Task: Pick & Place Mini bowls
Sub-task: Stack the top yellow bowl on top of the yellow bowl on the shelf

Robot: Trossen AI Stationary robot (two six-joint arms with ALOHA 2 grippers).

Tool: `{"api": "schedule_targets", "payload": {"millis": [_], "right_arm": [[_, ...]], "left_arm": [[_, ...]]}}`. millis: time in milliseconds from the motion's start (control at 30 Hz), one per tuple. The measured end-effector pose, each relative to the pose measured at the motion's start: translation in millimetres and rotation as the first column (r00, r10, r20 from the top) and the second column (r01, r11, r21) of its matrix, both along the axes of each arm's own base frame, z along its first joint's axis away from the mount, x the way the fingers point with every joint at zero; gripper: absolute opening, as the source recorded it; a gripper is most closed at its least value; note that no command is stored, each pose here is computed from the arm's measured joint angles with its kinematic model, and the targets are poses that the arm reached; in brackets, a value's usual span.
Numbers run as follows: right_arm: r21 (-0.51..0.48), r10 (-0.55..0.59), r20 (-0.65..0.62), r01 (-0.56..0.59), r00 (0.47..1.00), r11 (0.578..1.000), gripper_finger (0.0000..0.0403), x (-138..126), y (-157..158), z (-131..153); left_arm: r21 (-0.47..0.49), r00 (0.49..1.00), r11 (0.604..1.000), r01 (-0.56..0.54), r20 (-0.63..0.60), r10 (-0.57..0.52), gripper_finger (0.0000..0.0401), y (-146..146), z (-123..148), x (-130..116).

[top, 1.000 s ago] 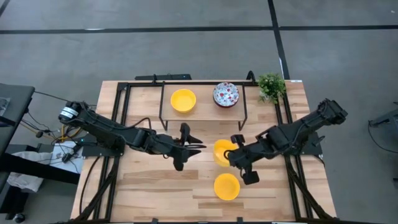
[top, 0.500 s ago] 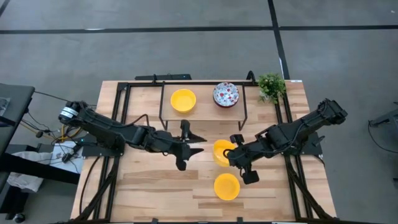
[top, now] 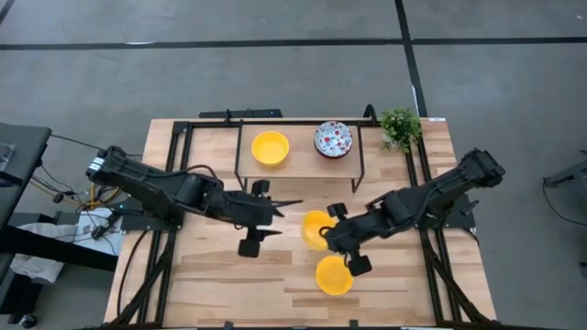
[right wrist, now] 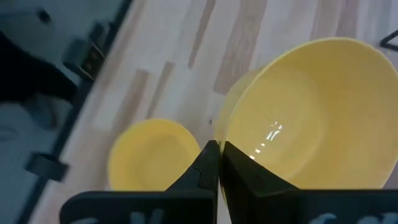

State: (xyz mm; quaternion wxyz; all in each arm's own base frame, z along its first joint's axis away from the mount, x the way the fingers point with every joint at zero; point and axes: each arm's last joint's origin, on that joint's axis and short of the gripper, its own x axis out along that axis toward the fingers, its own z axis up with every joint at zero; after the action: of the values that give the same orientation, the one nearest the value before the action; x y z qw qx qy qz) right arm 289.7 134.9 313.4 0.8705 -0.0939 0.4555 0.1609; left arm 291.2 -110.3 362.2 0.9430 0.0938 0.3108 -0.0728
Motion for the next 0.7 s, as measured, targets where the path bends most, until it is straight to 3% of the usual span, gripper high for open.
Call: {"api": "schedule_targets", "payload": {"millis": [133,267,400,500,600,700], "right_arm": [[-0.059,0.068,-0.047,-0.07,0.997,0.996,0.0,16,7,-17],[-0.121,0.155,-0.113,-0.168,0.982,0.978,0.0,38,18,-36],[-0.184,0.181,-0.136,-0.204,0.974,0.962,0.0,63,27,-42],[-0.227,0.184,-0.139,-0.212,0.973,0.951,0.0,83,32,-45],[-0.265,0.182,-0.125,-0.21,0.975,0.941,0.0,99,37,-42],[-0.273,0.175,-0.11,-0.199,0.978,0.941,0.0,113,39,-39]], "left_arm": [[-0.015,0.995,1.0,0.021,-0.096,-0.023,0.0195,-7,-5,-9],[-0.082,0.977,0.996,-0.044,-0.211,0.026,0.0195,-7,-12,-17],[-0.163,0.968,0.98,-0.118,-0.237,0.077,0.0195,-7,-13,-17],[-0.167,0.968,0.978,-0.122,-0.239,0.08,0.0195,-7,-13,-17],[-0.152,0.968,0.984,-0.095,-0.245,0.056,0.0195,-5,-13,-17],[-0.096,0.957,0.995,0.025,-0.284,-0.052,0.0195,-4,-16,-20]]}}
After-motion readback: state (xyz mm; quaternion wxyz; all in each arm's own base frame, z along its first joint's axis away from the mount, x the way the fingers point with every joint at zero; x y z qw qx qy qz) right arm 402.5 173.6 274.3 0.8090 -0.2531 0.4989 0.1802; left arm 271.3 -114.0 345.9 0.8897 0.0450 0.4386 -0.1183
